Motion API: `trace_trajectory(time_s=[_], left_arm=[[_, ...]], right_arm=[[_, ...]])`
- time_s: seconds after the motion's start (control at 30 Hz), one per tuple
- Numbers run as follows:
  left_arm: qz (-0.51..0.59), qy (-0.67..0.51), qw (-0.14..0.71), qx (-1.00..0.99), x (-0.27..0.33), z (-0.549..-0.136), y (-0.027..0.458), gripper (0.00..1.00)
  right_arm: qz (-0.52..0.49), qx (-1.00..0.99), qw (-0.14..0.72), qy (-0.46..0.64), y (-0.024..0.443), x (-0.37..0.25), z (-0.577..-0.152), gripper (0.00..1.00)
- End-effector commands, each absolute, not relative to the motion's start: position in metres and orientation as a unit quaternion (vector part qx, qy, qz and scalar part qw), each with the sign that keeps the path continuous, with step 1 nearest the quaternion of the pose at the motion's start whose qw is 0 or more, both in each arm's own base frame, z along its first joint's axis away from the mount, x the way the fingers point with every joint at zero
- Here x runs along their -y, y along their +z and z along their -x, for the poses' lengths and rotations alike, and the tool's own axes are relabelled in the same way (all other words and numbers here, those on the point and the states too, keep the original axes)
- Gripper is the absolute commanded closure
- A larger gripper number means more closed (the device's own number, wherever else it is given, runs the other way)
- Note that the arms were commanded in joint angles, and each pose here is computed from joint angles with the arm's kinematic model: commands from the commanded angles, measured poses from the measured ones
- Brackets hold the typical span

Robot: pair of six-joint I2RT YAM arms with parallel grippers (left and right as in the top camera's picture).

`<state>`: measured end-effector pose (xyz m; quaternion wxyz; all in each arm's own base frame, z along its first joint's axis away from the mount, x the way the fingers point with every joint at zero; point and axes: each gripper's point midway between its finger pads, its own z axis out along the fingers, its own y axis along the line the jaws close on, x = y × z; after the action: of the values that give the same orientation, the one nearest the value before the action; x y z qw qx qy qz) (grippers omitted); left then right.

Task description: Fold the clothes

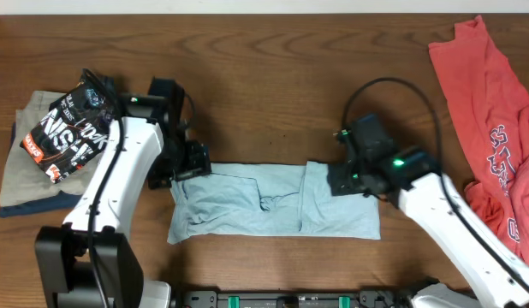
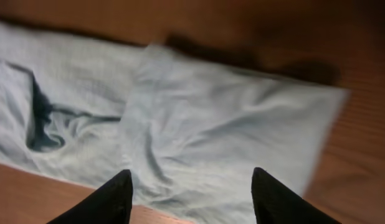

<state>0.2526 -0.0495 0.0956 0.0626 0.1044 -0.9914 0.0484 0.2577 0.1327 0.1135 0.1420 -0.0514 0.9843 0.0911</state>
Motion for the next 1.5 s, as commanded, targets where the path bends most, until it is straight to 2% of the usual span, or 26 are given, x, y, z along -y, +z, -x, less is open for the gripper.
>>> trace_trajectory(time_s=[0.0, 0.3, 0.57, 0.63, 0.7, 0.87, 0.93, 1.1, 1.23, 1.37, 1.47], left_arm=[[-0.078, 0.04, 0.096, 0.991, 0.046, -0.238, 0.072, 0.19], [-0.074, -0.022, 0.106, 0.991, 0.023, -0.222, 0.017, 0.18], [-0.101, 0.005, 0.111, 0.989, 0.034, -0.219, -0.018, 0.21], [-0.102, 0.018, 0.116, 0.988, 0.039, -0.218, -0.023, 0.25], [-0.101, 0.022, 0.118, 0.988, 0.04, -0.219, -0.026, 0.34], [-0.1, 0.021, 0.116, 0.988, 0.04, -0.22, -0.026, 0.8], [-0.099, 0.018, 0.114, 0.988, 0.038, -0.221, -0.025, 0.91], [-0.115, -0.044, 0.111, 0.986, 0.016, -0.231, 0.001, 0.94], [-0.15, -0.106, 0.085, 0.979, -0.009, -0.247, 0.044, 0.94], [-0.177, -0.1, 0.048, 0.978, -0.009, -0.26, 0.089, 0.94], [-0.164, -0.045, 0.02, 0.985, 0.018, -0.265, 0.115, 0.94]], right_arm=[[0.021, -0.986, 0.148, 0.078, 0.119, -0.118, -0.261, 0.4], [0.007, -0.99, 0.128, 0.066, 0.115, -0.106, -0.255, 0.4], [0.007, -0.99, 0.128, 0.066, 0.115, -0.106, -0.255, 0.4], [0.007, -0.99, 0.129, 0.064, 0.115, -0.106, -0.255, 0.4], [0.006, -0.99, 0.129, 0.063, 0.115, -0.105, -0.255, 0.4], [-0.01, -0.991, 0.135, 0.022, 0.114, -0.085, -0.258, 0.4], [-0.021, -0.99, 0.136, 0.011, 0.114, -0.077, -0.259, 0.4], [-0.06, -0.989, 0.134, 0.002, 0.113, -0.054, -0.263, 0.36], [-0.097, -0.986, 0.134, -0.004, 0.113, -0.033, -0.267, 0.34], [-0.109, -0.985, 0.131, -0.01, 0.113, -0.019, -0.267, 0.33], [-0.113, -0.985, 0.129, -0.012, 0.112, -0.015, -0.267, 0.32]])
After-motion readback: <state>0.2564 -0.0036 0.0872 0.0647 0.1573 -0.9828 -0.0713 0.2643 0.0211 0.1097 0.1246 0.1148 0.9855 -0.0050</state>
